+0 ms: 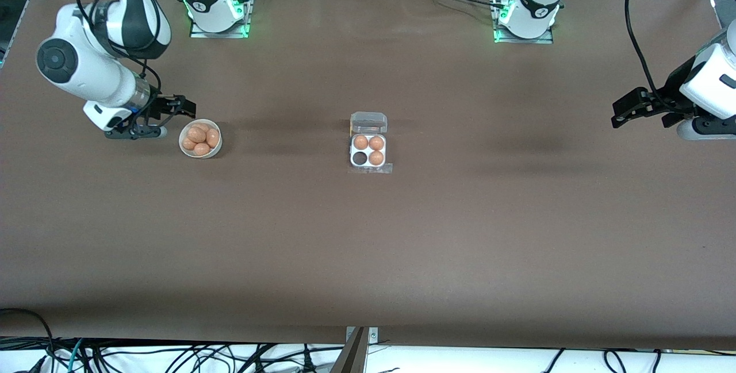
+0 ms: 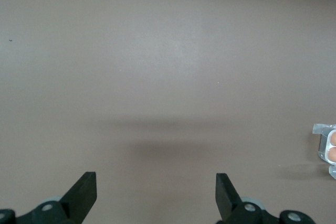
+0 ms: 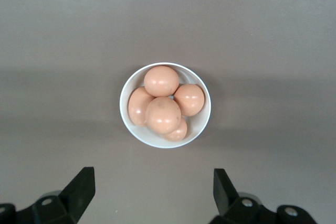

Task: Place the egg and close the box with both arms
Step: 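Reach the right gripper over the white bowl of brown eggs, then close the right gripper on one brown egg and lift it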

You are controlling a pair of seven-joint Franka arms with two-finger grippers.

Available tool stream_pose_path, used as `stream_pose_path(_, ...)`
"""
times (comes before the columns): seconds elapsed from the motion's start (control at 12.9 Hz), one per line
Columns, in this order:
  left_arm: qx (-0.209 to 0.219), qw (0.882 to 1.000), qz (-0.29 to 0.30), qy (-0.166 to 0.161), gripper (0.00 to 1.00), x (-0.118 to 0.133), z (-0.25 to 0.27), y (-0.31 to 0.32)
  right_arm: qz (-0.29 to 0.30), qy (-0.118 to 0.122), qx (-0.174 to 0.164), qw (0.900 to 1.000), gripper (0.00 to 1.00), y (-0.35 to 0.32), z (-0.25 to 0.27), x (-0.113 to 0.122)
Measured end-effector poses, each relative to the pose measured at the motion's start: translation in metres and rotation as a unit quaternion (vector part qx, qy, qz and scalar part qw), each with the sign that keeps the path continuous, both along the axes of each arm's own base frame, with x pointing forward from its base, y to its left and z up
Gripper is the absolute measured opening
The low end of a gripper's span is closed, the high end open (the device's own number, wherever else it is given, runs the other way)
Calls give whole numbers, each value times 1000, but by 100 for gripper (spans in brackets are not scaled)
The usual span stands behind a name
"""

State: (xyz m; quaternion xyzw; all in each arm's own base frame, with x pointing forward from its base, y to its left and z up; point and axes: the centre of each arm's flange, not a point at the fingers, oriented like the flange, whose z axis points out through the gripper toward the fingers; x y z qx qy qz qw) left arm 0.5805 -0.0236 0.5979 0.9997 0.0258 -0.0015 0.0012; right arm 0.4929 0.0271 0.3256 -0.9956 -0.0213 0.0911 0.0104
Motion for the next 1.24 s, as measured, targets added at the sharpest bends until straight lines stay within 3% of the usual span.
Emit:
stream_pose_path(0.46,0,1000,0,1,100,1,-1,0,9,-5,4,1000,100,-1,-58,7)
stream_pose_path(0.7,0,1000,0,1,100,1,-1,0,9,-10,6,1000,100,-1,-81,-1)
stream_pose_path(1.16,0,1000,0,1,100,1,-2,0,13,-9,5,1000,99,-2,-88,-7)
stream_pose_path(1.24,0,1000,0,1,100,1,-2,0,14,-9,4,1000,95,-2,-88,-7)
